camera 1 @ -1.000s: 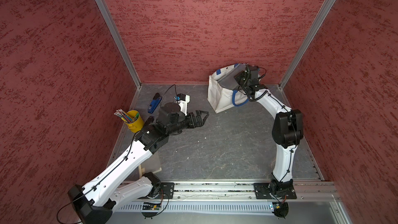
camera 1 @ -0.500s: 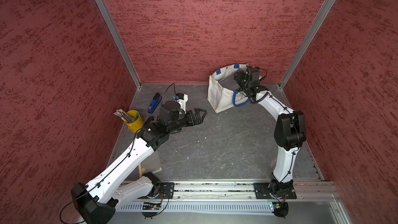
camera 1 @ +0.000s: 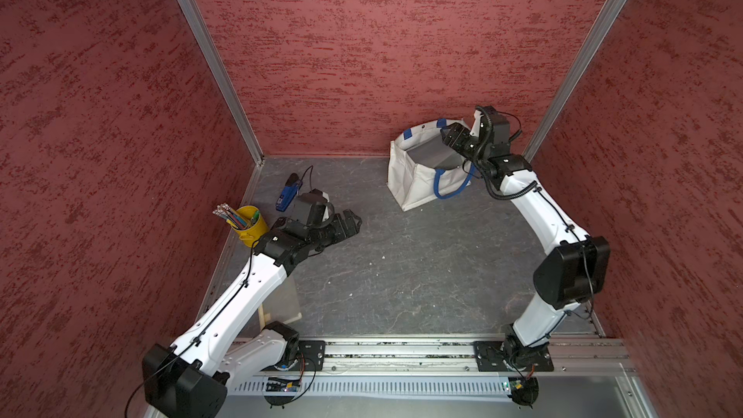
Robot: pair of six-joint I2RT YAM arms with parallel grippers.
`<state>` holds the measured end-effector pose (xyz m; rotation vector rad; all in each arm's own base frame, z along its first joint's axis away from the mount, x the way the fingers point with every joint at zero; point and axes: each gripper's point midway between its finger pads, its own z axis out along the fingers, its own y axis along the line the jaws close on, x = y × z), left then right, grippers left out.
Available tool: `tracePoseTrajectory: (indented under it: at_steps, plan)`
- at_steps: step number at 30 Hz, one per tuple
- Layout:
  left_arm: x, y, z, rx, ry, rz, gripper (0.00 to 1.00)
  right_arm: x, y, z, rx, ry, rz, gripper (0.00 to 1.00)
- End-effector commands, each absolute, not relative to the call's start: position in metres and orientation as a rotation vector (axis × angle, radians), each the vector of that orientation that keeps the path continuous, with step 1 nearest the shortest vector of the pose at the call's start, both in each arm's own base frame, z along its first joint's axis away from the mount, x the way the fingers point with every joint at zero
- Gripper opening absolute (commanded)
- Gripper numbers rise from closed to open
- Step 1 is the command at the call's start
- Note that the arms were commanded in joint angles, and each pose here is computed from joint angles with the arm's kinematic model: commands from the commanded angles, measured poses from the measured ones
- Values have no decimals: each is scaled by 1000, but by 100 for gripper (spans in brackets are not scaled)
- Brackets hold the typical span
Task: Put the pencil pouch into the canvas bag
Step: Place the pencil pouch in the canvas bag, then move the pencil pouch to the center of the board.
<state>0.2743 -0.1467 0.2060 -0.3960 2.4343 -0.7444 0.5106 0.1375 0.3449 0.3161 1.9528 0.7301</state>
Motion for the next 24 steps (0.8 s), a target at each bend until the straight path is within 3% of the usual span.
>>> tracePoseTrajectory:
  at_steps: [1,8,16,24]
  plan:
    - [257,-126,180,-515,2515,-689,99,473,156,330,115,2065,762,80]
    - [227,-88,108,-785,2625,-441,99,404,192,310,-190,2141,934,79]
    - [199,-60,63,-1179,2506,-384,99,337,217,277,-486,2217,1056,81]
    - [182,-23,32,-1407,2438,-249,100,285,251,256,-613,2228,1149,97]
